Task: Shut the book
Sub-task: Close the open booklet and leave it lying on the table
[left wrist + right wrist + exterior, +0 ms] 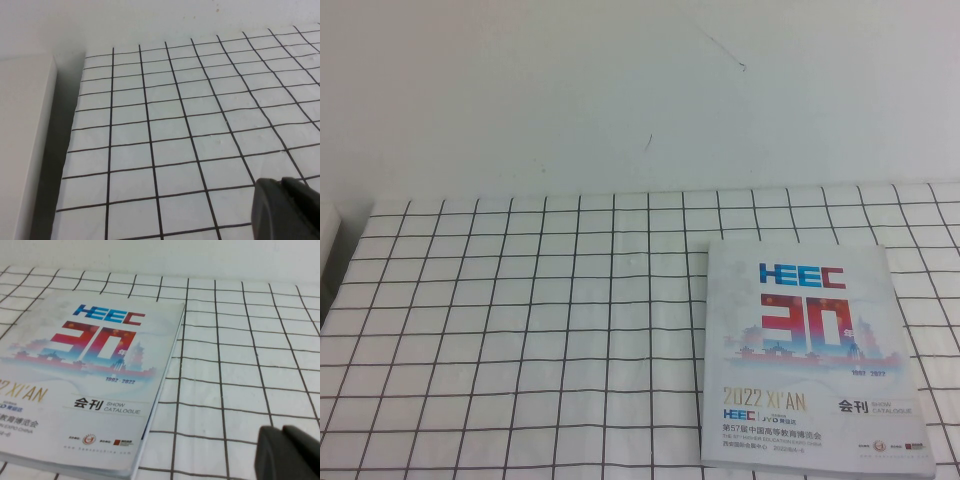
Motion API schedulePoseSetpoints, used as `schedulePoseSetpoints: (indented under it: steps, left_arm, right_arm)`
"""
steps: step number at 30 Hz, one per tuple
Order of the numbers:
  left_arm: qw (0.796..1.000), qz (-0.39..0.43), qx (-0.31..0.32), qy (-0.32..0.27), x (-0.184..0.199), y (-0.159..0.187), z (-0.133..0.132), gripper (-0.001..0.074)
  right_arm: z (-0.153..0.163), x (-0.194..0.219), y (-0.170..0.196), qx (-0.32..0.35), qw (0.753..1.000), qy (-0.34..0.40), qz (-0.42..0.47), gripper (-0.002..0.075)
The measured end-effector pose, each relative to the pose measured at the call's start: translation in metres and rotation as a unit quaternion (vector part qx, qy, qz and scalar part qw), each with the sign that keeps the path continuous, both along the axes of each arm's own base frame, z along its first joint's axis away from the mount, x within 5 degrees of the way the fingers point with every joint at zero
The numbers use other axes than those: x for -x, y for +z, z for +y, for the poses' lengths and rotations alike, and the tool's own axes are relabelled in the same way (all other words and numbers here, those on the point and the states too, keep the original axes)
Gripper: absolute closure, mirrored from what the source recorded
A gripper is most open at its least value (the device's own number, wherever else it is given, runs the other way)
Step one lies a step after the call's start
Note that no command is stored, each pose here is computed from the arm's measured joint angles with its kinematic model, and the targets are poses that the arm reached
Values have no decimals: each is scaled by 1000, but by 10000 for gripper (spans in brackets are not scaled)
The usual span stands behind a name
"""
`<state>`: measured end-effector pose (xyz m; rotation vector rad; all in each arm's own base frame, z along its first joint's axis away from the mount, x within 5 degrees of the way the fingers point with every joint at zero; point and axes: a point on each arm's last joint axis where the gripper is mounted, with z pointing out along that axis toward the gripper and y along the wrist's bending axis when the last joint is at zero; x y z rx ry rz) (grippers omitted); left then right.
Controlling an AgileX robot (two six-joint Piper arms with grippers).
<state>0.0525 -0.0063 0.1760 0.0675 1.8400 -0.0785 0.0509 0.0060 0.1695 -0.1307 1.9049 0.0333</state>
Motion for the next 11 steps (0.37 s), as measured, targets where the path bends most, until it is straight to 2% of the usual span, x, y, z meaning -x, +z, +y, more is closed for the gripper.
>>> schedulePoseSetpoints:
  steps: [11]
  left_arm:
    - [1000, 1, 0, 0, 0, 0, 0, 738]
  right_arm:
    - [0, 0, 0, 0, 1000, 0, 1, 729]
